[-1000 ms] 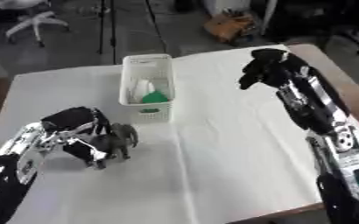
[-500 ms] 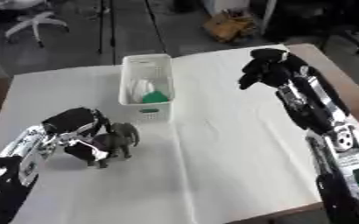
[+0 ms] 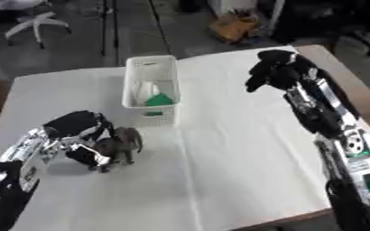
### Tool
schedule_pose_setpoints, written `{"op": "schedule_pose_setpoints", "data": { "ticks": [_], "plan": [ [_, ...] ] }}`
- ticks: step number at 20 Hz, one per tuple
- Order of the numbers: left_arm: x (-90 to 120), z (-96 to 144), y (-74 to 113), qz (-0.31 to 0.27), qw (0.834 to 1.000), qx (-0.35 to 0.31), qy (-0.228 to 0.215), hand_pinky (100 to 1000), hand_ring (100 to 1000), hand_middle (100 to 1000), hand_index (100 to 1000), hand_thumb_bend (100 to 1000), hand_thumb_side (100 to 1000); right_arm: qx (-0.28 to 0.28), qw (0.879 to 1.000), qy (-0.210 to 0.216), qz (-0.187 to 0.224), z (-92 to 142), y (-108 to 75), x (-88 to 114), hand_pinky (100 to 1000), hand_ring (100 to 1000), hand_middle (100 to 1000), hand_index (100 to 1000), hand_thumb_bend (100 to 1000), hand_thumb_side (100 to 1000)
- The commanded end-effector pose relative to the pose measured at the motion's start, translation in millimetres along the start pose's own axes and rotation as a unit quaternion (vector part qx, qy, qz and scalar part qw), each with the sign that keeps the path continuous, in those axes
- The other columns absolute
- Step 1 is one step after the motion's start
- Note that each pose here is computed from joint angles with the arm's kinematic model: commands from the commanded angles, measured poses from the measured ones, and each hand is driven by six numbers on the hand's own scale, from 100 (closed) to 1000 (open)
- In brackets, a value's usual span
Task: Pick up objects on the table and place them in the box.
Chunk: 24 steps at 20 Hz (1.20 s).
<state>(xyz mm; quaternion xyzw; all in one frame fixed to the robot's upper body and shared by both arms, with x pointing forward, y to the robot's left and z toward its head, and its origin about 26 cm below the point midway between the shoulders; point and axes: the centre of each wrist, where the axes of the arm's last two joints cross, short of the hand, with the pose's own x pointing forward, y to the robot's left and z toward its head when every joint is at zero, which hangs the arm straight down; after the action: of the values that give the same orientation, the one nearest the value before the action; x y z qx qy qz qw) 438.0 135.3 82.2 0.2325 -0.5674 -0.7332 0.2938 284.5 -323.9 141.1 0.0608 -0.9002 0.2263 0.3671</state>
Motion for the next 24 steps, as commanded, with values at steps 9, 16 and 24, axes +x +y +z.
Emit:
{"op": "schedule_pose_setpoints", "data": {
  "ticks": [9, 16, 24],
  "plan": [
    [-10, 40, 55.8, 0.030, 0.998, 0.053, 0.023, 405, 294, 293, 391, 394, 416, 0.003, 1.000, -0.006, 0.011, -4, -5.6, 4, 596, 625, 645, 847, 100, 649],
    [-6, 64, 107.9, 0.068, 0.984, 0.159, 0.035, 418, 304, 305, 390, 391, 412, 0.003, 1.000, -0.007, 0.010, -4, -5.6, 4, 596, 625, 645, 847, 100, 647],
    [8, 51, 141.4, 0.065, 0.971, 0.223, 0.060, 457, 364, 354, 437, 437, 392, 0.006, 1.000, -0.008, 0.007, -5, -4.5, 4, 596, 625, 645, 847, 100, 646]
  ]
}}
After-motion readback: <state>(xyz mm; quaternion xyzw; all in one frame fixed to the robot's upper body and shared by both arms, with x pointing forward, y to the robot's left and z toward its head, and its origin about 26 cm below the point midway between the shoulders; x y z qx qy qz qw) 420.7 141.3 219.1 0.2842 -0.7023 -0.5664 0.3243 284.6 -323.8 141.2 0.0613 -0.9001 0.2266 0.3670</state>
